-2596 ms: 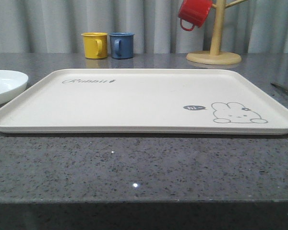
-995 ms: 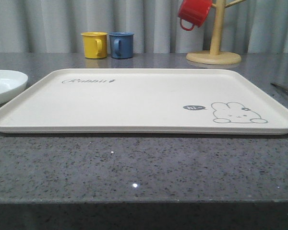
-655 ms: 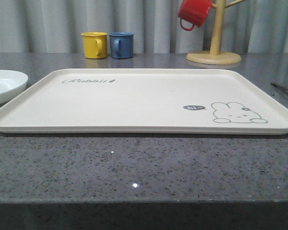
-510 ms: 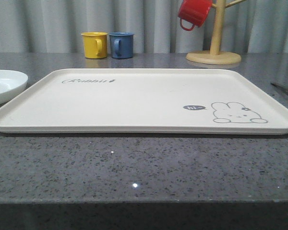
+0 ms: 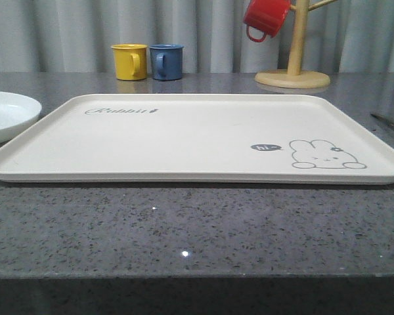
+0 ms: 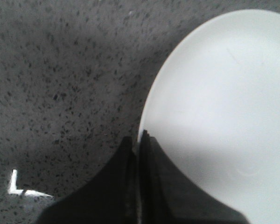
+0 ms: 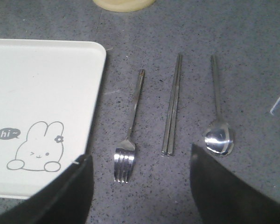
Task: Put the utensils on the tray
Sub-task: 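Lift the plate and carry it over the tray with the left gripper, then lower the plate onto the tray, open the left gripper, withdraw, then move the right gripper down over the steel fork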
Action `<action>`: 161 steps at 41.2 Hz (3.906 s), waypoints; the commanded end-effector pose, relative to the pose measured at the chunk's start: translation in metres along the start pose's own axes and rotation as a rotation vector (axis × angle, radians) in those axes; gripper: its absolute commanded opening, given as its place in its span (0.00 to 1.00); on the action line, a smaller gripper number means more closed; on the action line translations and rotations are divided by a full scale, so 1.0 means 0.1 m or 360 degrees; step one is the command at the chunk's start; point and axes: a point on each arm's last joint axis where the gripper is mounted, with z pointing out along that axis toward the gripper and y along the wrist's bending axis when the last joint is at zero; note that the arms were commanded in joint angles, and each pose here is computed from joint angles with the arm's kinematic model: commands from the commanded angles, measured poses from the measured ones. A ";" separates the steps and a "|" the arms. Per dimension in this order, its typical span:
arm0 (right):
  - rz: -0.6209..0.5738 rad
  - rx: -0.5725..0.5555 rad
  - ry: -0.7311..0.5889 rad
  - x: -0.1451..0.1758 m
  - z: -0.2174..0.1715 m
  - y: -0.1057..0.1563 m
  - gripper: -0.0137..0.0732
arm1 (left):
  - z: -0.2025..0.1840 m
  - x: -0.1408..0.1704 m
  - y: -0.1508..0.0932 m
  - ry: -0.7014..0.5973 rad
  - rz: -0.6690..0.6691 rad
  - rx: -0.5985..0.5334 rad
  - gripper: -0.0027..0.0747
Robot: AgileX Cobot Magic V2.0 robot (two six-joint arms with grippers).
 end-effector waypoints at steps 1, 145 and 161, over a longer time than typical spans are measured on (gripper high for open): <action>-0.0016 0.0003 -0.0128 -0.13 -0.03 0.00 0.71 | -0.44 -0.20 -0.19 -0.0229 0.0026 0.0076 0.01; -0.0147 -0.0043 0.0777 -0.49 0.67 0.23 0.69 | -1.63 1.26 -1.86 -0.0461 0.1327 0.0662 0.58; -0.0125 0.0123 0.1043 -0.70 1.50 0.23 0.57 | -1.50 1.22 -1.92 -0.0391 0.1330 0.0646 0.58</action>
